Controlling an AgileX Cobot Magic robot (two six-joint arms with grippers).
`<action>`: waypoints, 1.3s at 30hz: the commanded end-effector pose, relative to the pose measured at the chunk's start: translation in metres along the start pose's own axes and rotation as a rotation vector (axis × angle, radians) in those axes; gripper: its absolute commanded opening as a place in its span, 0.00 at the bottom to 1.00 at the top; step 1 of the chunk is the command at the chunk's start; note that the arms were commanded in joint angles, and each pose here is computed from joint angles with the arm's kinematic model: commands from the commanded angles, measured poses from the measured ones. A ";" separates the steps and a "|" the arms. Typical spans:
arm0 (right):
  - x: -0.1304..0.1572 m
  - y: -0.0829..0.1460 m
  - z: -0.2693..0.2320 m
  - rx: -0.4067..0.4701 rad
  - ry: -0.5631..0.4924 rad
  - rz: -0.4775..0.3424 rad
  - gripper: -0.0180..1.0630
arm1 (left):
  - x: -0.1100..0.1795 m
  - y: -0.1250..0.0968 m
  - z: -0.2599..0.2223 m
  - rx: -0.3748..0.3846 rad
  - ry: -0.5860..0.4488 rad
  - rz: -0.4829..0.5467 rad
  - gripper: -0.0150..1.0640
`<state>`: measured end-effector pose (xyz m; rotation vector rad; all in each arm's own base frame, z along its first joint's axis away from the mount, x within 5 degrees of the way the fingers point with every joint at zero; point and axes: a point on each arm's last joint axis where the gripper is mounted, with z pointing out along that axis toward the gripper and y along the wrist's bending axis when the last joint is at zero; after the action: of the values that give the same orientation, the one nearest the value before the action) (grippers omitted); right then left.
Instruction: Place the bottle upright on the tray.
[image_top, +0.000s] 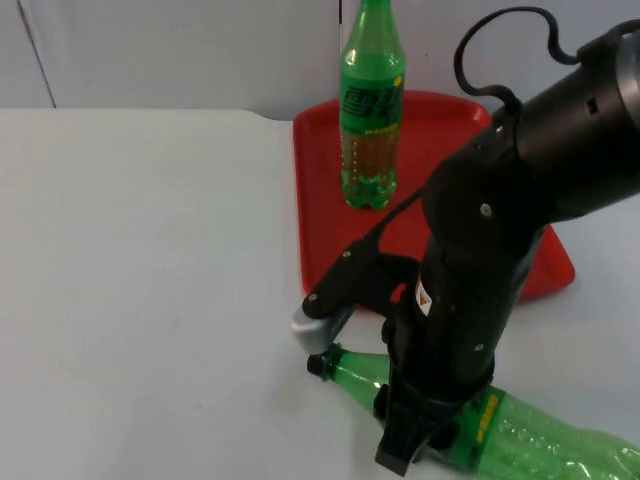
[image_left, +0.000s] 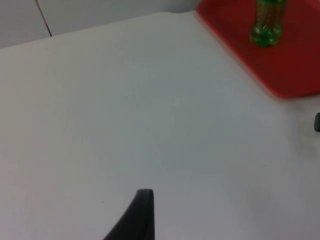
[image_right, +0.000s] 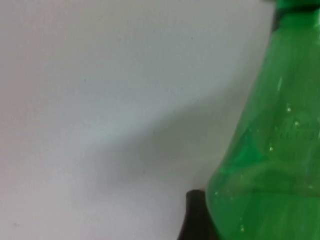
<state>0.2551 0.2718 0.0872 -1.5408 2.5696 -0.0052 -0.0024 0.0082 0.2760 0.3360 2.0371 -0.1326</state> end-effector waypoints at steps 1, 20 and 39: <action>0.000 0.004 -0.001 0.001 0.006 -0.020 0.31 | 0.001 0.001 0.001 0.000 -0.002 0.009 0.99; -0.003 0.002 -0.008 0.017 -0.016 0.001 0.02 | 0.001 0.001 0.001 0.000 -0.002 0.009 0.99; -0.036 -0.007 -0.131 0.098 -0.572 0.120 0.02 | 0.001 0.001 0.001 0.000 -0.002 0.009 0.99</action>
<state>0.2645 0.2892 0.1977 -1.1919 2.2401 0.2248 -0.0023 0.0084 0.2760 0.3359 2.0369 -0.1302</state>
